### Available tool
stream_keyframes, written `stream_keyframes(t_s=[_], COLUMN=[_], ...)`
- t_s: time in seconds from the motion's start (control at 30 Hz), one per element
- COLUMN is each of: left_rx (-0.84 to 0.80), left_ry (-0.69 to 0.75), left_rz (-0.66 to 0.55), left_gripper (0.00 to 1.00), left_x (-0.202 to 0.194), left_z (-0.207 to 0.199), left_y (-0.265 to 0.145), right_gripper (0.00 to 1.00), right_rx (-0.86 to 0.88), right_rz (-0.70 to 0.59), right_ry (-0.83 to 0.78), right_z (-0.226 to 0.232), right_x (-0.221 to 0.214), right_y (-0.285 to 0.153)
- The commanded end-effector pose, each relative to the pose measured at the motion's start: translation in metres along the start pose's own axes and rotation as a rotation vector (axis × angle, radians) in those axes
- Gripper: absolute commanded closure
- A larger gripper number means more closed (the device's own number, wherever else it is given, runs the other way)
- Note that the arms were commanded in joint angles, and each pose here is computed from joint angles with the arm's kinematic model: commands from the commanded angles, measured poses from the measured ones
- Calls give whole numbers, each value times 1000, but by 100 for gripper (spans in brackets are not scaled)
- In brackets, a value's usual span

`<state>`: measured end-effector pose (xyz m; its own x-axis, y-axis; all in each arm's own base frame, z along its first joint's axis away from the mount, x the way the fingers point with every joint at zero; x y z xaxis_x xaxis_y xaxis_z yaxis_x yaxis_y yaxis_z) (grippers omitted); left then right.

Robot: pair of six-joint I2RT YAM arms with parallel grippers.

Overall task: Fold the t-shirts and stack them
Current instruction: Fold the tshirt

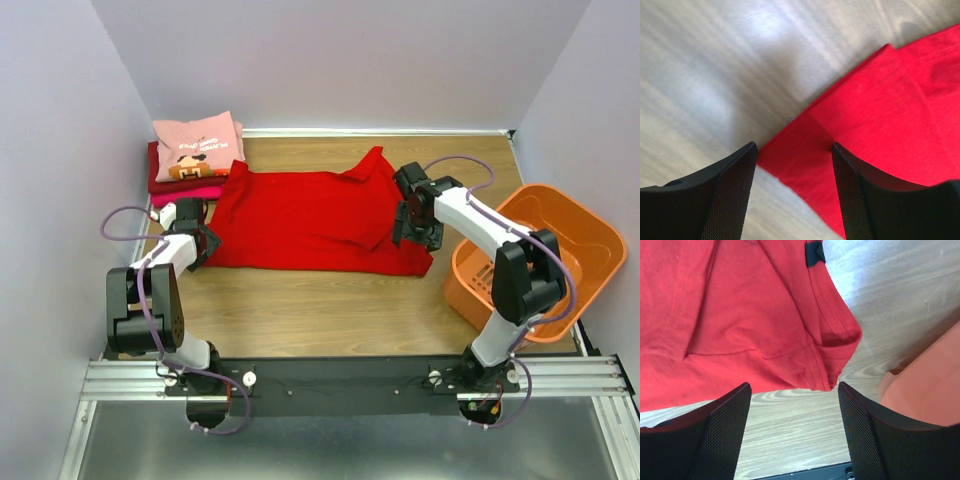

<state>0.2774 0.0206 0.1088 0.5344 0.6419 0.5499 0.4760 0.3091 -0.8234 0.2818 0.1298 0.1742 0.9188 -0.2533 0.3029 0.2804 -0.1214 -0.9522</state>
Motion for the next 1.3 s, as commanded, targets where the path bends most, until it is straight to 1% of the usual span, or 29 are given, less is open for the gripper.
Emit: stream_keyframes(t_s=[0.0, 0.17, 0.27, 0.47, 0.57, 0.67, 0.83, 1.03, 1.07, 1.1, 1.13, 1.2, 1.27], left_rx=[17, 53, 25, 31, 26, 24, 42, 50, 48, 49, 49, 30, 20], left_ry=[-43, -112, -142, -117, -125, -128, -113, -112, -110, -108, -109, -103, -102], left_rz=[-22, -38, -63, 8, 4, -1, 26, 35, 36, 39, 40, 38, 40], left_gripper=[31, 30, 30, 35, 40, 41, 42, 48, 51, 56, 59, 77, 98], left_x=[7, 4, 2, -9, -9, -6, -8, -12, -12, -12, -12, -9, -8], left_z=[8, 20, 23, 23, 22, 19, 17, 17, 17, 16, 16, 13, 10], left_y=[-15, -28, -34, -23, -20, -16, -5, 3, 3, 5, 6, 7, 9], right_gripper=[23, 23, 23, 23, 23, 23, 23, 23, 23, 23, 23, 23, 23], right_rx=[29, 33, 36, 49, 52, 53, 55, 60, 61, 60, 58, 56, 55], right_rz=[-6, -4, 2, 8, 7, 8, 6, 0, 1, 2, 5, 5, 6], right_ry=[30, 32, 31, 33, 35, 37, 41, 50, 50, 52, 50, 52, 51], right_z=[-1, -3, -4, -3, -3, -4, -4, -6, -5, -6, -7, -8, -9], right_x=[-3, -6, -9, -10, -10, -11, -13, -14, -14, -15, -16, -18, -19], right_y=[-2, -1, 1, 3, 2, 3, 2, 0, 0, 0, 1, 0, 1])
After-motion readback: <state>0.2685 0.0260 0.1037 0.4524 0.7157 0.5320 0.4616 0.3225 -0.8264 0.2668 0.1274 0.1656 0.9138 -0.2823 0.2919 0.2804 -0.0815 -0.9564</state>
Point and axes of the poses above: each gripper's point midway between its finger pads, its own y axis out along the fingers, its own z axis along the line the jaws close on, x = y × z, the point moved 10 cm from there along -y, back along the fingers, and after that the axes turned 3 degrees about y, right-handed, at the moved point
